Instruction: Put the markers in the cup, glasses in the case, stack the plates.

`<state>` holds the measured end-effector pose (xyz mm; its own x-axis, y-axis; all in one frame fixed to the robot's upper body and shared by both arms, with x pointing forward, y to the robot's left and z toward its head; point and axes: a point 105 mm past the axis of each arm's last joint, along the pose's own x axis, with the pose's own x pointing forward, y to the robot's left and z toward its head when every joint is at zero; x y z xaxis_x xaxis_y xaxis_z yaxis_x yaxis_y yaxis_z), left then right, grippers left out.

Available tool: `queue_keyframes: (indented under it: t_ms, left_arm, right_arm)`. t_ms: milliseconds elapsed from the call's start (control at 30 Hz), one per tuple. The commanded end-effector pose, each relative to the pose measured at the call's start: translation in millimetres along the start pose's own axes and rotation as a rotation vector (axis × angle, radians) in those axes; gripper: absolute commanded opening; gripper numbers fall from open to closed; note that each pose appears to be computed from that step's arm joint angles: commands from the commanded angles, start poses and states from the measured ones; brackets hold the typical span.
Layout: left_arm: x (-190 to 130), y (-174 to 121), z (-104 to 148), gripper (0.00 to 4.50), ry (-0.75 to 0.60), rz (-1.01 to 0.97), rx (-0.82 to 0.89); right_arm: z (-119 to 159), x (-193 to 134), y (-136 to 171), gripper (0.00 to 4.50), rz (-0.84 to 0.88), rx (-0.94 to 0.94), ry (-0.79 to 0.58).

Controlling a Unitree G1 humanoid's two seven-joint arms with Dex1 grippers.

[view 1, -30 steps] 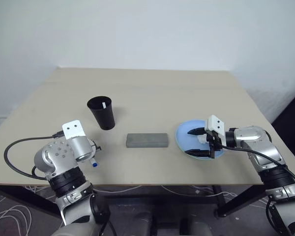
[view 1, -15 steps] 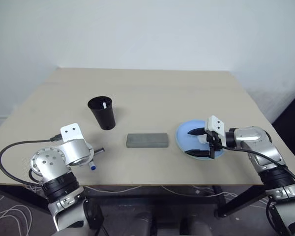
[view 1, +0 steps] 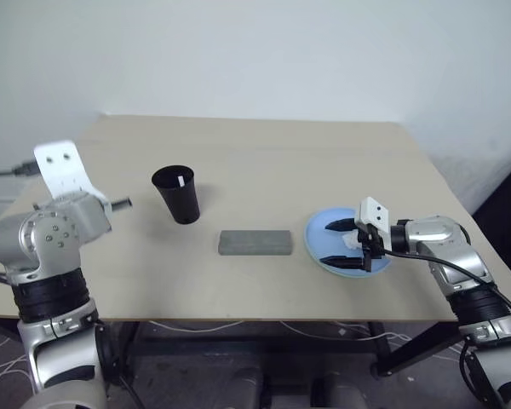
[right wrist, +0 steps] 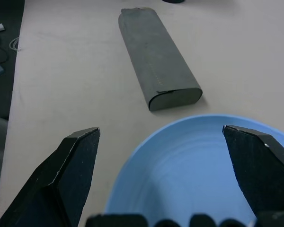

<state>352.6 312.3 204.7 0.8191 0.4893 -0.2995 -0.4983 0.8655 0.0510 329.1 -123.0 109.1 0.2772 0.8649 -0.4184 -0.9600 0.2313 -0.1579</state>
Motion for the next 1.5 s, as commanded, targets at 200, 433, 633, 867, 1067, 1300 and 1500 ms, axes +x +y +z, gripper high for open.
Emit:
queue_keyframes:
  t_ms: [200,433,633,867,1067,1300,1500]
  left_arm:
    - [-4.2,-49.1,62.3,0.08,-0.315,-0.261,0.060]
    - [-0.2,-79.3,70.9,0.08,-0.429,-0.374,0.109]
    - [7.9,-94.2,56.7,0.08,-0.459,-0.417,0.134]
    - [19.6,-94.2,40.8,0.08,-0.494,-0.407,0.144]
    - [25.5,-92.0,30.0,0.08,-0.494,-0.403,0.158]
    - [24.4,-95.2,21.2,0.08,-0.509,-0.408,0.146]
    - [21.9,-99.7,14.4,0.08,-0.531,-0.421,0.144]
  right_arm:
    - [14.7,-0.4,-5.3,4.50,-0.011,-0.050,-0.029]
    - [15.2,-1.9,-5.6,4.50,-0.021,-0.047,-0.032]
    - [15.8,-5.0,-8.0,4.50,-0.037,-0.047,-0.032]
    - [15.2,-8.2,-9.7,4.50,-0.049,-0.045,-0.030]
    - [16.2,-13.4,-14.9,4.50,-0.068,-0.046,-0.029]
    - [18.0,-18.5,-20.2,4.50,-0.089,-0.049,-0.030]
    - [18.8,-18.5,-20.2,4.50,-0.088,-0.052,-0.033]
